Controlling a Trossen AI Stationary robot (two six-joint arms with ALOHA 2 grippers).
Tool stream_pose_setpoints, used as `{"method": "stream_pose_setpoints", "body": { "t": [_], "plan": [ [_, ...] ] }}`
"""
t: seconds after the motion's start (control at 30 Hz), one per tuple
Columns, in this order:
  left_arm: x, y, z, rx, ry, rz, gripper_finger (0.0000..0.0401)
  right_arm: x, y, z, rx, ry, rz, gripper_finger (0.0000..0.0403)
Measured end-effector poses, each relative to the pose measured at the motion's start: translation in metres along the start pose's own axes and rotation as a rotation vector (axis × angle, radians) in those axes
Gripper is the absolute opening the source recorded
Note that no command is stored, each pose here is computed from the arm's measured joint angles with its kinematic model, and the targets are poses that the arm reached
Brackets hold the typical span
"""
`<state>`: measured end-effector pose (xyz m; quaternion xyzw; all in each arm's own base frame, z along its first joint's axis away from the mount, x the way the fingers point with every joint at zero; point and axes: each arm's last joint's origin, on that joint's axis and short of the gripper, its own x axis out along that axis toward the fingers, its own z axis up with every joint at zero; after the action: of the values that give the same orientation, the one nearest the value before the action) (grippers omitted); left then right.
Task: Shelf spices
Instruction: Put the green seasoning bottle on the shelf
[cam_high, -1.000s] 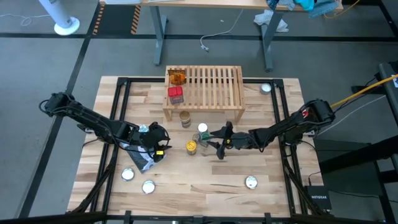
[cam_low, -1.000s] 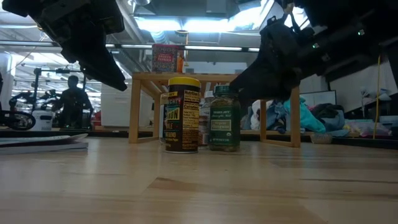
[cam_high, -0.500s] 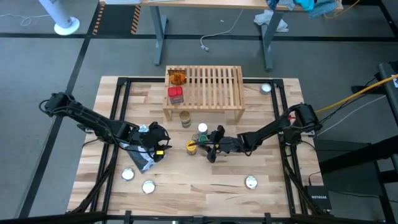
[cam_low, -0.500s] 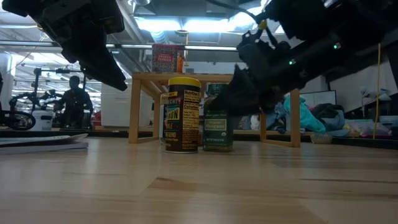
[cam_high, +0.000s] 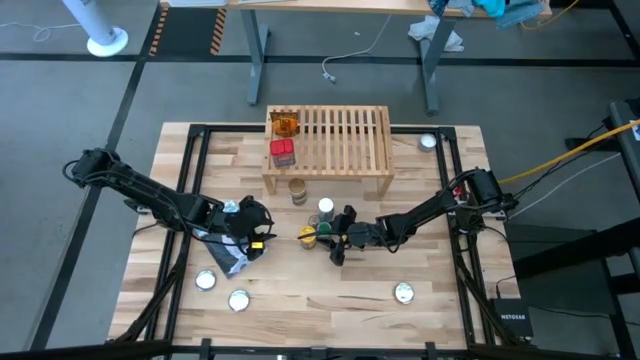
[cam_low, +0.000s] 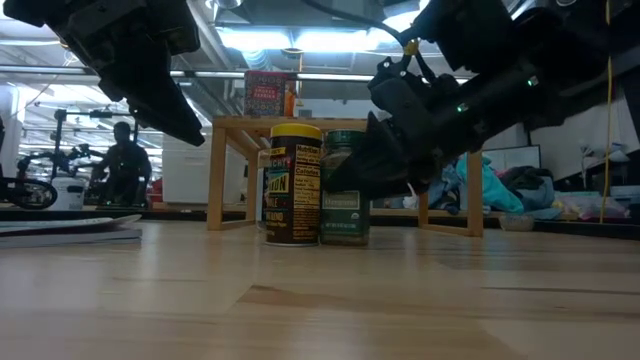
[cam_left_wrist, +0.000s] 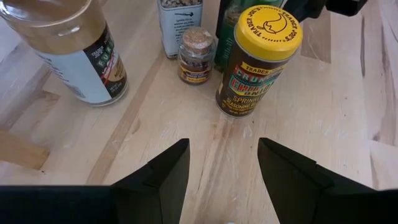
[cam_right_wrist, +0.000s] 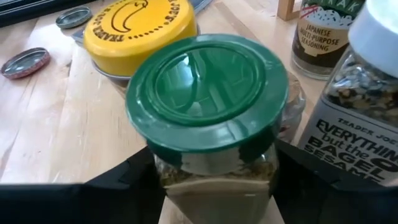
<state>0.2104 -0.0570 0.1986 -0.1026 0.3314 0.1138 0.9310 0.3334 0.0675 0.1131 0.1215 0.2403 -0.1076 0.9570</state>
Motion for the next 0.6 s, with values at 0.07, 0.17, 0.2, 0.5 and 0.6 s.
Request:
{"method": "stream_pose_setpoints", "body": {
  "t": [0.07,0.17,0.2,0.5,0.6],
  "plan": [
    [0.0,0.0,0.0,0.0,0.0,0.0,0.0182,0.0,0.0,0.0,0.0,0.0,0.0,0.0241],
    [0.0,0.0,0.0,0.0,0.0,0.0,0.0182,0.0,0.0,0.0,0.0,0.0,-0.001,0.0226],
    [0.0,-0.0001,0.0,0.0,0.0,0.0,0.0182,0.0,0.0,0.0,0.0,0.0,-0.001,0.0219],
    [0.0,-0.0001,0.0,-0.001,0.0,0.0,0.0182,0.0,0.0009,0.0,0.001,0.009,0.028,0.0208],
    [0.0,-0.0001,0.0,-0.001,0.0,0.0,0.0182,0.0,0.0016,0.0,0.002,0.016,0.048,0.0213]
  ]
}}
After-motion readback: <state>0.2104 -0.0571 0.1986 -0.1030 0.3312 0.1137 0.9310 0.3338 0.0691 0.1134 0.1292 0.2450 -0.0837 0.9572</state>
